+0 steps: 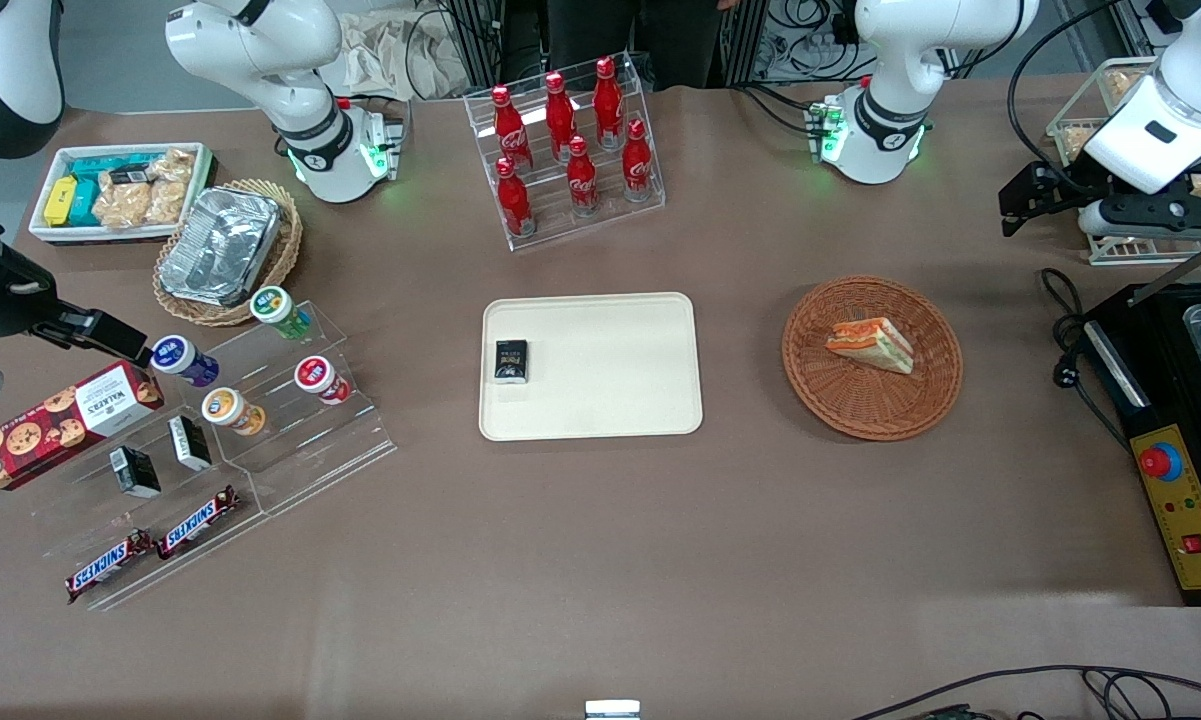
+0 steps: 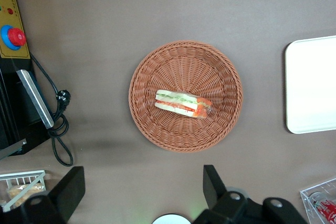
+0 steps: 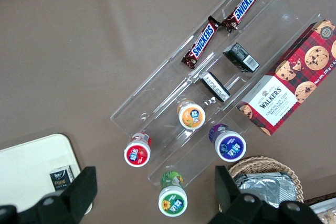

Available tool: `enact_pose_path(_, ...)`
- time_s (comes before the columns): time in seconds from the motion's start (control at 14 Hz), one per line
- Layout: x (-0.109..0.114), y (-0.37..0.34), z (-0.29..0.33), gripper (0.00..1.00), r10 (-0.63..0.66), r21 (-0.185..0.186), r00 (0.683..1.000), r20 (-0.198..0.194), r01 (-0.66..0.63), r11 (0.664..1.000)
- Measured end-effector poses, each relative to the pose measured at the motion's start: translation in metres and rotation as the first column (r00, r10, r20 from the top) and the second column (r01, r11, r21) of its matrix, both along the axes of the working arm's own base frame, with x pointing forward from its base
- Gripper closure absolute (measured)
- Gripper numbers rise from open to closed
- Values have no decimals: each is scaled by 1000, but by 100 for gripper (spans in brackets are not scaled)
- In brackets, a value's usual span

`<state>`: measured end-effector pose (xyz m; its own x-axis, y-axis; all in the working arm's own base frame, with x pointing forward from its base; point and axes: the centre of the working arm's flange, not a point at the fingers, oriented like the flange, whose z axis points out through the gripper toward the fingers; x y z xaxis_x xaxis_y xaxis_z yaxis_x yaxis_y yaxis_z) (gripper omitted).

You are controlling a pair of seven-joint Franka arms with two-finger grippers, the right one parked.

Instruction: Place sandwich from basket to tray

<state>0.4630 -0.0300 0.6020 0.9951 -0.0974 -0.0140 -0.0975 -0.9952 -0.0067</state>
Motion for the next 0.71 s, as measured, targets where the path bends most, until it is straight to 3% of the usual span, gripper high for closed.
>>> enact_pose_path(0.71, 2, 1, -3, 0, 4, 1, 1000, -7, -4, 1000)
